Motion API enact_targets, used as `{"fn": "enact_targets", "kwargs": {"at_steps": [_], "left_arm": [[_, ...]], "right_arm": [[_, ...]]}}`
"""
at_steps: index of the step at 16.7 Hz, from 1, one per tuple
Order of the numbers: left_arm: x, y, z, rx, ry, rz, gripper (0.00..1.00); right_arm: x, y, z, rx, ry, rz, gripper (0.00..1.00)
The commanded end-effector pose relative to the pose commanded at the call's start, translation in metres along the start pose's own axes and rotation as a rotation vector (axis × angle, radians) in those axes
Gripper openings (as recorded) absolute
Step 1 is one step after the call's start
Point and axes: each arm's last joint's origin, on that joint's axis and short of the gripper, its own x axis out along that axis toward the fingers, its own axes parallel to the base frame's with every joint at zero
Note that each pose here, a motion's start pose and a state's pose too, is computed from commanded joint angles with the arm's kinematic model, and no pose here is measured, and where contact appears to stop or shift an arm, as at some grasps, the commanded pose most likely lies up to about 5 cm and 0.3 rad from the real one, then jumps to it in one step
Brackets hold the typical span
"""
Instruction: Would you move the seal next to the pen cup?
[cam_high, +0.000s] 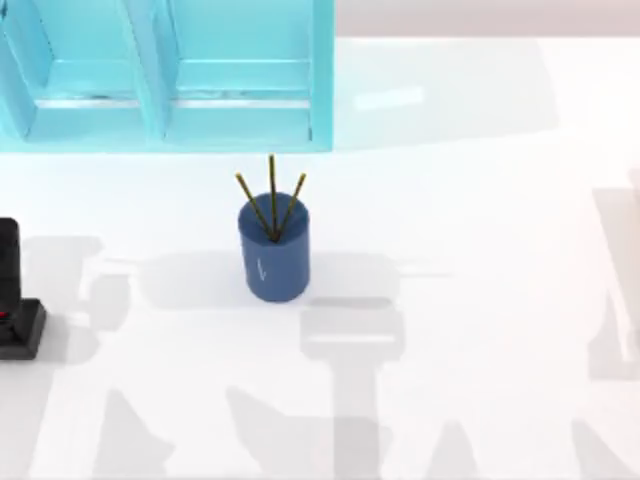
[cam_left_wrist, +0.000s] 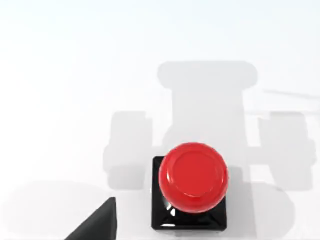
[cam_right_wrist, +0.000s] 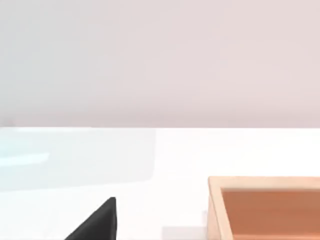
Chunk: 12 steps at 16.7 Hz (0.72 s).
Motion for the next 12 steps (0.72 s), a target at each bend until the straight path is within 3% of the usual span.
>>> {"fn": "enact_targets", "kwargs": {"at_steps": [7, 12], "left_arm": [[0.057, 0.011, 0.072, 0.006, 0.541, -0.020, 1.00], [0.089, 0.017, 0.094, 0.006, 0.725, -0.032, 1.00]], "right_arm": [[0.000, 0.000, 0.000, 0.000, 0.000, 0.000, 1.00], [0.000, 0.000, 0.000, 0.000, 0.000, 0.000, 1.00]]}}
